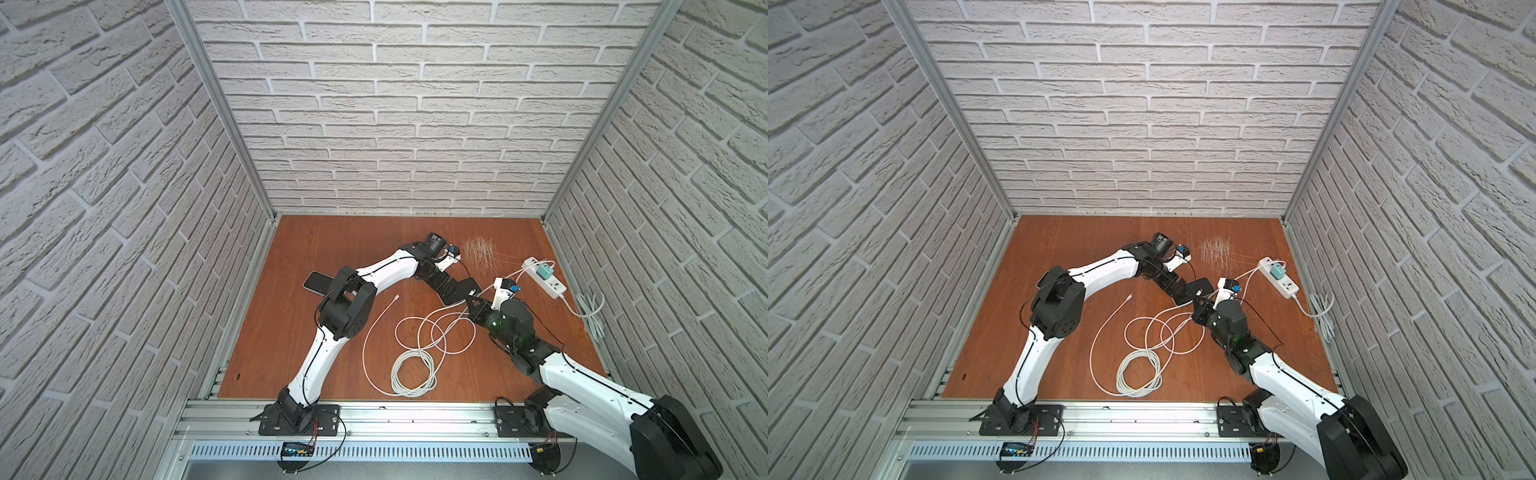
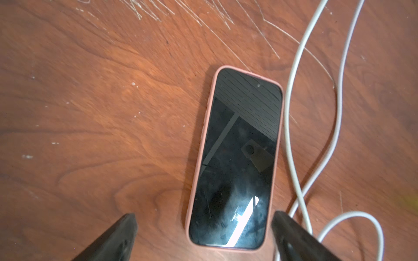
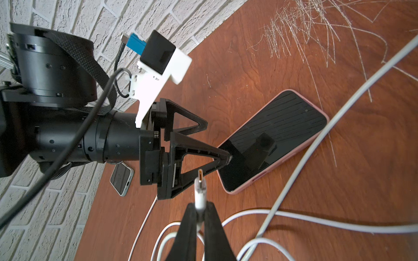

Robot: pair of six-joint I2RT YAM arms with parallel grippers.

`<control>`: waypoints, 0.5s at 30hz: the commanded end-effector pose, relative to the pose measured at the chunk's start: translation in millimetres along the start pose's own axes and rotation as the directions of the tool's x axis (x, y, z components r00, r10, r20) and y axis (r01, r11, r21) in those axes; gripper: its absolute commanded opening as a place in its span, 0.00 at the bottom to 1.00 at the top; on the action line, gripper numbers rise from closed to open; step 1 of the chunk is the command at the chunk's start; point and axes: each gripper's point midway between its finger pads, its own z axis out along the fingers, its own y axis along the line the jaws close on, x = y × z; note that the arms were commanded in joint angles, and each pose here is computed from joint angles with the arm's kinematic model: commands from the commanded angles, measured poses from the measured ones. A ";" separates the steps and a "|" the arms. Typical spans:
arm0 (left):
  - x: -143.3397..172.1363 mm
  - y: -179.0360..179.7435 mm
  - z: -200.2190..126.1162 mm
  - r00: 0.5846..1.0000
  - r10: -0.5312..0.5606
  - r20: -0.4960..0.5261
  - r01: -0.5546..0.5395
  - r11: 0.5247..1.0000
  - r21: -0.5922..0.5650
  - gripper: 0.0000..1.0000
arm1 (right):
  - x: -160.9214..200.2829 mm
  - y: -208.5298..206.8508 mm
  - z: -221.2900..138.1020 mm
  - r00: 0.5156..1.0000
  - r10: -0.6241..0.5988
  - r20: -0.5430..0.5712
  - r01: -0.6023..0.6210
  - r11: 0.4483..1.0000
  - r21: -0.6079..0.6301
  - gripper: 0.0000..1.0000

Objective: Plug the charging cable into the phone
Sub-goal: Pick up the phone at the center of the board.

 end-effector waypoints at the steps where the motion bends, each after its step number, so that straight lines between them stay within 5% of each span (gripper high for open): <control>1: 5.6 -8.8 14.6 0.996 0.072 -0.048 -0.073 0.997 -0.012 0.98 | -6.1 3.9 0.8 1.000 -0.002 0.024 0.002 1.000 -0.014 0.03; 15: 19.8 -15.5 44.9 0.973 0.177 -0.148 -0.184 0.982 -0.031 0.98 | -6.5 5.1 0.8 1.000 -0.008 0.023 0.008 1.000 -0.018 0.03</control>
